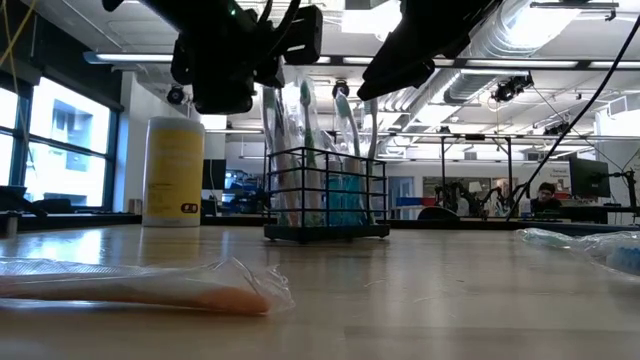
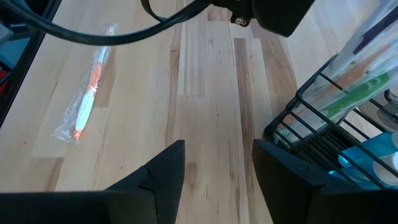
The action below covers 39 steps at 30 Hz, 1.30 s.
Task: Pick & Place toothbrushing station
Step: Put the purple toothbrush into the wire organizer
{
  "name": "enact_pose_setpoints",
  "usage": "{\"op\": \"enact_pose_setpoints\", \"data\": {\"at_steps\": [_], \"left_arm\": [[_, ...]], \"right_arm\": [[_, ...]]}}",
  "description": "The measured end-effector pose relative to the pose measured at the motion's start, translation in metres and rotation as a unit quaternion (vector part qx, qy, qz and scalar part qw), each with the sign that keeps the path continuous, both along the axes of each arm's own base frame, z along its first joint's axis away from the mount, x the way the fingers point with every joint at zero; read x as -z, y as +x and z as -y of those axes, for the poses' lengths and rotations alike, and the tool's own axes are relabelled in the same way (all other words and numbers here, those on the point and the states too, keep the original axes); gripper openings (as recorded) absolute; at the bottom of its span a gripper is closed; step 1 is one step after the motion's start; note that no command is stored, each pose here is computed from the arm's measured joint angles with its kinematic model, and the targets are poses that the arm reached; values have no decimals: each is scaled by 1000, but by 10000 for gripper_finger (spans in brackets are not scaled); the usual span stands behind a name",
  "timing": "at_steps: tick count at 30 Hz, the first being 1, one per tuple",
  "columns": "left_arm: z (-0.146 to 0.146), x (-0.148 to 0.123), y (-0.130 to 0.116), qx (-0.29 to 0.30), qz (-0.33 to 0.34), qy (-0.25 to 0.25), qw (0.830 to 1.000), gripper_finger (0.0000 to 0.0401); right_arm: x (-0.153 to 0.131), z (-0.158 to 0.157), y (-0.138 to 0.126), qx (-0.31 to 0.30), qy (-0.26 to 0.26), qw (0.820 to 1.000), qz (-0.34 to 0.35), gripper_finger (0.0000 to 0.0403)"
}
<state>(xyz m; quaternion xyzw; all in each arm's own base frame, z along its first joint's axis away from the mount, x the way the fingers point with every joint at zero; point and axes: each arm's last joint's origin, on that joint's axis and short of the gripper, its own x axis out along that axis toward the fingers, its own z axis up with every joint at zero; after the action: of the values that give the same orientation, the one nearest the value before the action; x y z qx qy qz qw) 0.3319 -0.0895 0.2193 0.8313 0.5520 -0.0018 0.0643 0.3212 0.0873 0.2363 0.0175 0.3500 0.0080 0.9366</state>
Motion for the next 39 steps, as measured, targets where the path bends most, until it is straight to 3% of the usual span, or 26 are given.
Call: {"op": "enact_pose_setpoints", "data": {"at_steps": [13,21,39], "left_arm": [[1,4,2,21,4,-28,999,19],[3,7,5,72,-30,-74,994,19],[4,6,6,79,-22,-85,993,19]], "right_arm": [[-1,0,1,-2,-2,1000,4,180],[-1,0,0,-2,-2,1000,4,180],[0,0,0,-2,-2,1000,3,180]]}}
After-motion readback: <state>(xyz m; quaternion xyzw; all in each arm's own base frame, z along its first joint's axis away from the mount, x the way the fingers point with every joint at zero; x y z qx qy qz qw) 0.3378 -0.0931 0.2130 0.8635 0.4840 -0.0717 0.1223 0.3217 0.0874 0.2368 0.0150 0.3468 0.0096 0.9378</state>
